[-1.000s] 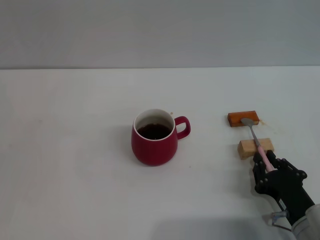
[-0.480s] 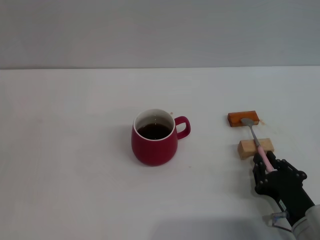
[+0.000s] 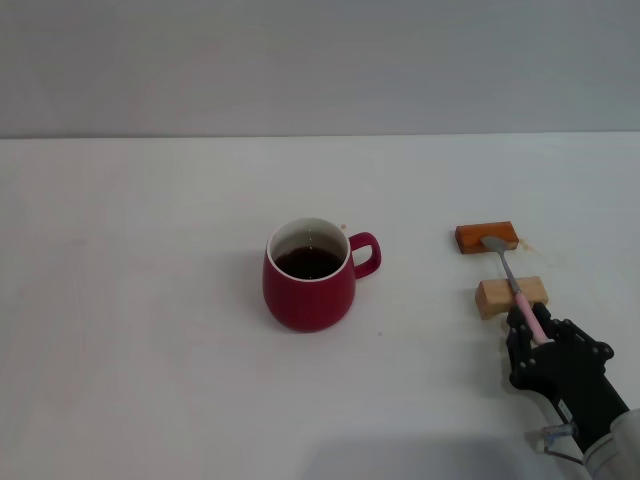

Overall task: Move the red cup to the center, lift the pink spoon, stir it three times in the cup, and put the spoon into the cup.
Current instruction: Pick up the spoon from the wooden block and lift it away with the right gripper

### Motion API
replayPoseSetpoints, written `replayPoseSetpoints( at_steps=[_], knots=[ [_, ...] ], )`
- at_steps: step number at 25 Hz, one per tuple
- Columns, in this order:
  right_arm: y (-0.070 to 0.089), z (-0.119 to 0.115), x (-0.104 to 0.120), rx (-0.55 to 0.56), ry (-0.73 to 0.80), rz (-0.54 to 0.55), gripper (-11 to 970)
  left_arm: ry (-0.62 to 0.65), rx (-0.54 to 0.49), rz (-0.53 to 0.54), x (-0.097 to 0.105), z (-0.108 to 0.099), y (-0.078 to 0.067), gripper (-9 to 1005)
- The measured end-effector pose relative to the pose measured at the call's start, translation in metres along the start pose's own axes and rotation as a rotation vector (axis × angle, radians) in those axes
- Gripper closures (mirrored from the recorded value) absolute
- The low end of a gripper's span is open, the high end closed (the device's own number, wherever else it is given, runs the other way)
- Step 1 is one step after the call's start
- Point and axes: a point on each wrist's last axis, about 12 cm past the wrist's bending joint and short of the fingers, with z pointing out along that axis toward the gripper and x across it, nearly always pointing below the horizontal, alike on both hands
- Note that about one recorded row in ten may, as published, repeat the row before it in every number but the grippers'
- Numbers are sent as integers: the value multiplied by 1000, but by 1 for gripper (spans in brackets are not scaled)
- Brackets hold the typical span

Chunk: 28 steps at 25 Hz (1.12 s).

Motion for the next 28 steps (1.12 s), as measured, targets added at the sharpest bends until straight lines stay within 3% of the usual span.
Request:
replayPoseSetpoints(
  at_steps=[28],
  knots=[
    [-1,-1,1,6,4,-1,787,-2,-7,1,0,-1,3,151]
  ],
)
